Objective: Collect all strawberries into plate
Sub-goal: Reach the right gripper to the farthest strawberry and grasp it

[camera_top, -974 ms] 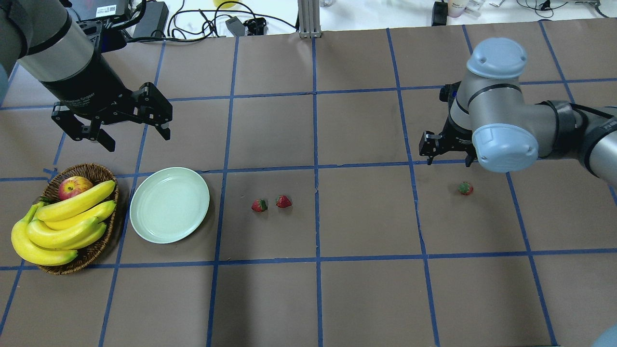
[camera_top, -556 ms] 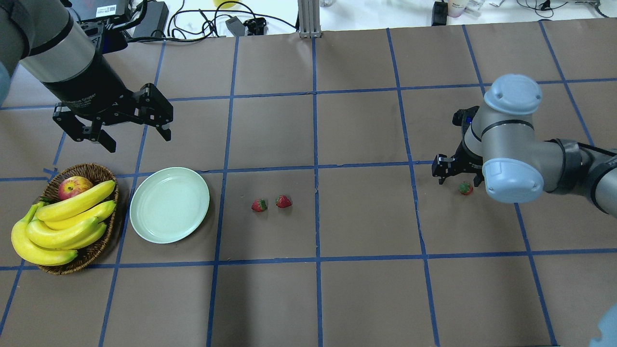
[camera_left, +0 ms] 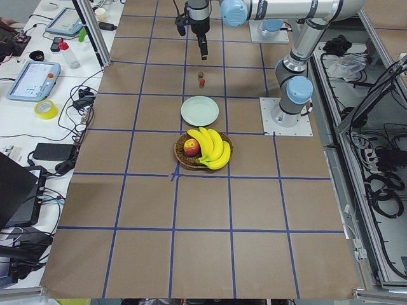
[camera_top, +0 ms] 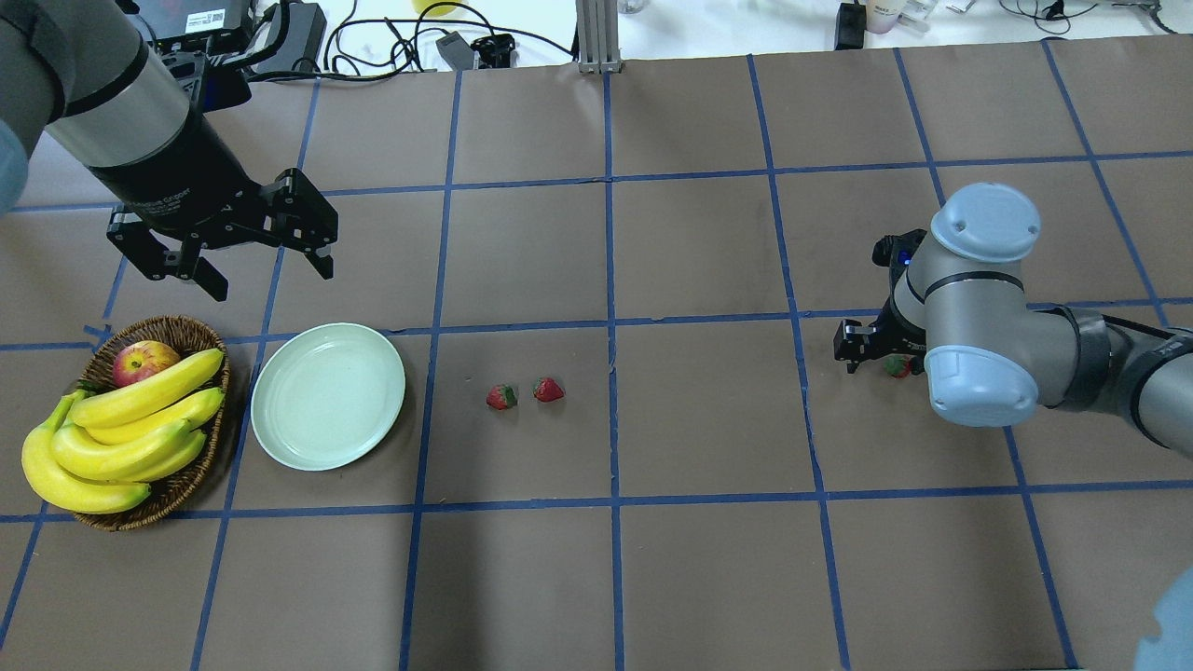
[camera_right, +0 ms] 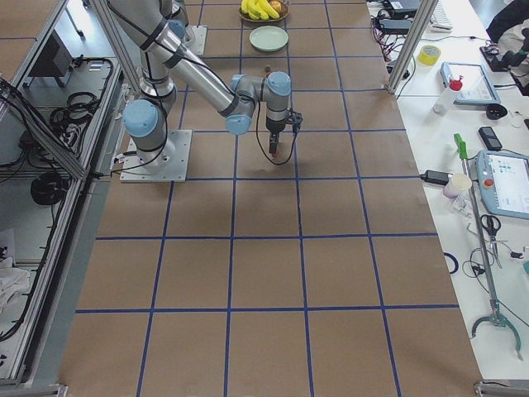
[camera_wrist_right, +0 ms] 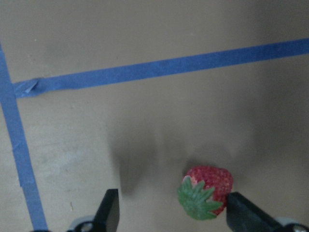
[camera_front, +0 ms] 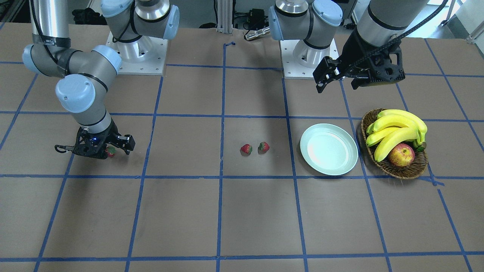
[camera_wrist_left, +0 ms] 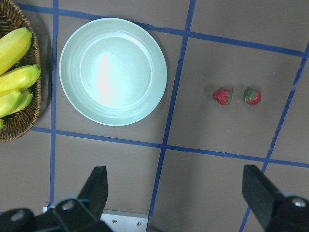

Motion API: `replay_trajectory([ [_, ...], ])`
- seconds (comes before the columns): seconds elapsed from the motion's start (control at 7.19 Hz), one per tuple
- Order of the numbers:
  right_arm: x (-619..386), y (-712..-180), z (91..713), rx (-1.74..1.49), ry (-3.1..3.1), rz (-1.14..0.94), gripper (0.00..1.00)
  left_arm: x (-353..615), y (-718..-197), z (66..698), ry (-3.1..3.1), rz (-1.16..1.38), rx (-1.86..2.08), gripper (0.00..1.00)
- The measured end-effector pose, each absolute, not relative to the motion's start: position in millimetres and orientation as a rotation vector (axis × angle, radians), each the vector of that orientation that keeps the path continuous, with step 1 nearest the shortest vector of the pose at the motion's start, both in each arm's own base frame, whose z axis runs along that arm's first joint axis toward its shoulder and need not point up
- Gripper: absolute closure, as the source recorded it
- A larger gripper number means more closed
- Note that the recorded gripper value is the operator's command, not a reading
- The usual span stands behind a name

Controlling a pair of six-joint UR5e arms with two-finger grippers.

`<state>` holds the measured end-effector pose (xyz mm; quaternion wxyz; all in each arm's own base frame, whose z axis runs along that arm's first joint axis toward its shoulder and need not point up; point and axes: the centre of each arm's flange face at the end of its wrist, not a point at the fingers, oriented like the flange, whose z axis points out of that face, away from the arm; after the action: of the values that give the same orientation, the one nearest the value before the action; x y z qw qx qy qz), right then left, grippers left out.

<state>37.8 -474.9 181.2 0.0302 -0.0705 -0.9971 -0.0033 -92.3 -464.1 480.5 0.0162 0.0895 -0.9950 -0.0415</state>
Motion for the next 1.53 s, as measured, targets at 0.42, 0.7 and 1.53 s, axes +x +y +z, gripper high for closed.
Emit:
replay_trajectory([
  [0.42,35,-485,187,-0.211,-3.062,-0.009,0.21,-92,-466,480,-3.094,-0.119,0.279,0.00],
  [0.7,33,-484,183,-0.210,-3.050,-0.045,0.36,-92,-469,478,-3.094,-0.111,0.279,0.00],
  [1.53,30,-483,178,-0.216,-3.028,-0.085,0.92,-91,-470,479,-3.098,-0.091,0.257,0.00],
])
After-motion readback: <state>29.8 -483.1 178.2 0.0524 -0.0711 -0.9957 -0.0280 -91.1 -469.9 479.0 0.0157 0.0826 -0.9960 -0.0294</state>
